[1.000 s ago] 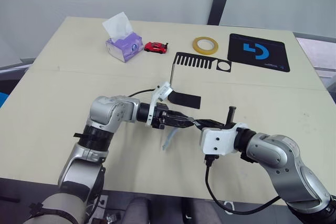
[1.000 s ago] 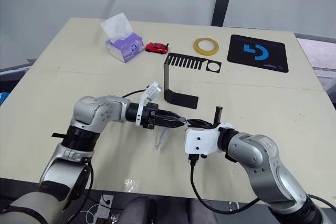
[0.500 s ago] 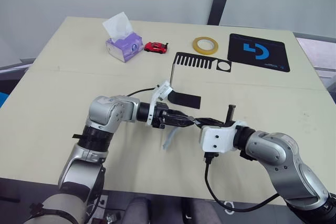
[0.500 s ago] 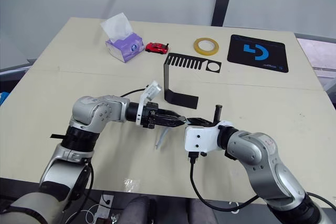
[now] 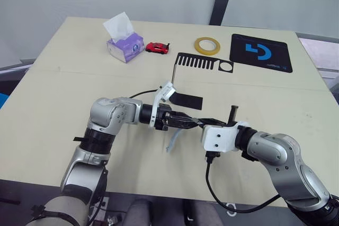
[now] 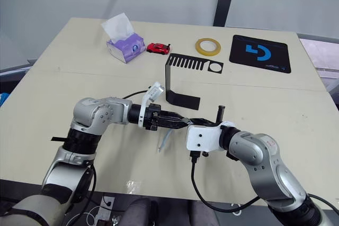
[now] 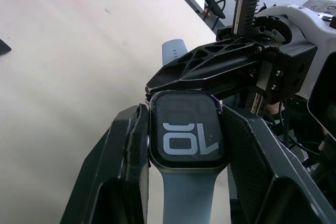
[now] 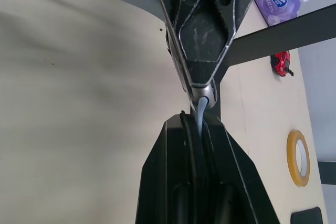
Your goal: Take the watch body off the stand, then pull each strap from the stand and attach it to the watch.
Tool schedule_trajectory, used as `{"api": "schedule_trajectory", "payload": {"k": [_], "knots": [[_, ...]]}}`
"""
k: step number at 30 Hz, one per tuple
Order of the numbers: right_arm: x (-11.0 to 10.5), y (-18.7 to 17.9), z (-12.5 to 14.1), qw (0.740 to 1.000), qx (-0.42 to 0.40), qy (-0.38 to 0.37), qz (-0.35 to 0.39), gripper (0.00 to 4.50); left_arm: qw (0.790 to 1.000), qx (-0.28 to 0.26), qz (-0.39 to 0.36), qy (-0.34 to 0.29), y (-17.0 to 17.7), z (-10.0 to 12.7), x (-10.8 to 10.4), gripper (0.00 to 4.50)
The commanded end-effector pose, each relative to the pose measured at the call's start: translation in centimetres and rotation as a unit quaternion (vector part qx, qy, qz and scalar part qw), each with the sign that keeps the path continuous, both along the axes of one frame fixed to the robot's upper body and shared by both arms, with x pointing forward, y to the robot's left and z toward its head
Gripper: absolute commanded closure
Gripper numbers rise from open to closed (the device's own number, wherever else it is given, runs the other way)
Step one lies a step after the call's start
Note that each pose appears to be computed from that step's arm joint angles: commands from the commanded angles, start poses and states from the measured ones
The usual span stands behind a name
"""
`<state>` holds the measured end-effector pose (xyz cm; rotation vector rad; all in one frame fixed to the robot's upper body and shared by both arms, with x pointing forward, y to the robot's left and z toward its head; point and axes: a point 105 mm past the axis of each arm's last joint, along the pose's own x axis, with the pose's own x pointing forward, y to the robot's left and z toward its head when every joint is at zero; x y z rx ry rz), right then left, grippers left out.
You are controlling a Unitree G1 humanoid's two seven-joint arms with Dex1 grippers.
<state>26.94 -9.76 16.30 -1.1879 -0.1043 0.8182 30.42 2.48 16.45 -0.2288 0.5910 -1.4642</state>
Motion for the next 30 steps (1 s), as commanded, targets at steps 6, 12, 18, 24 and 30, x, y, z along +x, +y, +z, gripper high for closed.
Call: {"api": "schedule_trajectory", "payload": {"k": [6,12,18,24,30], "knots": [[-0.2,0.4,1.2,1.0,0.004,-0.026,0.011,4.5,0.999,-0.019,-0.026,-0.02,-0.6,0.8,-0.7,2.79],[-0.7,0.6,1.7,0.999,0.002,-0.037,0.022,4.5,0.999,-0.017,-0.02,-0.028,-0.3,0.7,-0.3,2.79],[-1.5,0.8,2.9,0.998,0.027,-0.047,0.037,3.78,0.998,-0.011,-0.021,-0.053,0.1,0.7,0.2,2.79],[-4.9,-1.0,3.6,0.988,0.113,0.087,0.058,1.21,0.985,-0.012,-0.069,-0.159,1.0,1.5,0.0,2.79],[-6.9,-3.5,5.3,0.932,0.274,0.228,0.067,0.13,0.95,-0.001,-0.16,-0.27,3.0,1.4,-1.9,2.79]]}}
